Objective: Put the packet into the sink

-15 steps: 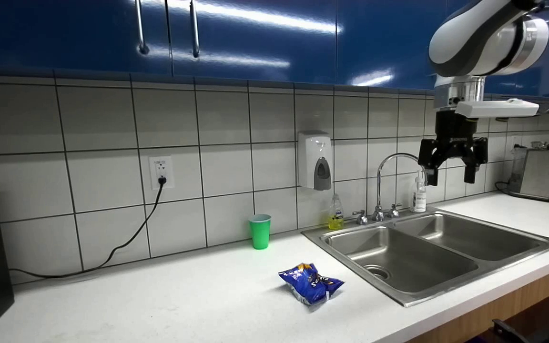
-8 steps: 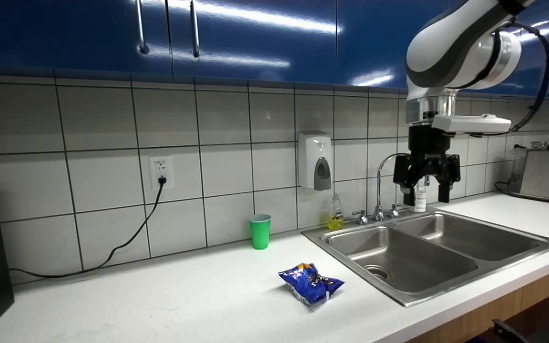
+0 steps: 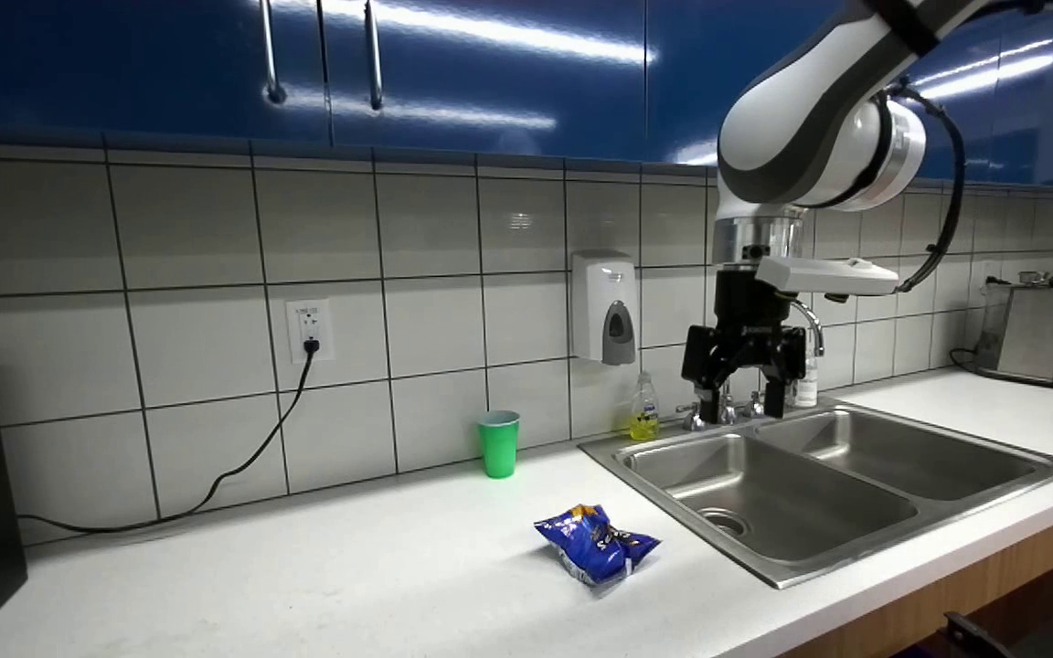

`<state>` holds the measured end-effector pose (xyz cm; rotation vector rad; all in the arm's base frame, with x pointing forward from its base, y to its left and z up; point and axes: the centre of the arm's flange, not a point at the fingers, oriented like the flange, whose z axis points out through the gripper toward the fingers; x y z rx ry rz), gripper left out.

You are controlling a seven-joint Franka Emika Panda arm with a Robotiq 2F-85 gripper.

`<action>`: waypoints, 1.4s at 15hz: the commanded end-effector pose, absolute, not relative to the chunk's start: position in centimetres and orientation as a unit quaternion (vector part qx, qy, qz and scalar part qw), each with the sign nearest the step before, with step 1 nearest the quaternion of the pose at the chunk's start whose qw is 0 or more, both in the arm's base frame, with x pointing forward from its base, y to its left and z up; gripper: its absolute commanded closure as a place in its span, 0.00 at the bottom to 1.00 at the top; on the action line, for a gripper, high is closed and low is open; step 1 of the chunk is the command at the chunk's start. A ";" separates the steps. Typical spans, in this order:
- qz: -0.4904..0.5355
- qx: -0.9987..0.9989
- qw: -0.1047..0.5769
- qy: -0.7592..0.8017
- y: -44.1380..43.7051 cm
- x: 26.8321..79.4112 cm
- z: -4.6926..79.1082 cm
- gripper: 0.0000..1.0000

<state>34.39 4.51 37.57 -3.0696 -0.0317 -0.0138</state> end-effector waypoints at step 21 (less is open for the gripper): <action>-0.035 -0.995 0.036 -0.082 13.4 40.6 23.1 0.00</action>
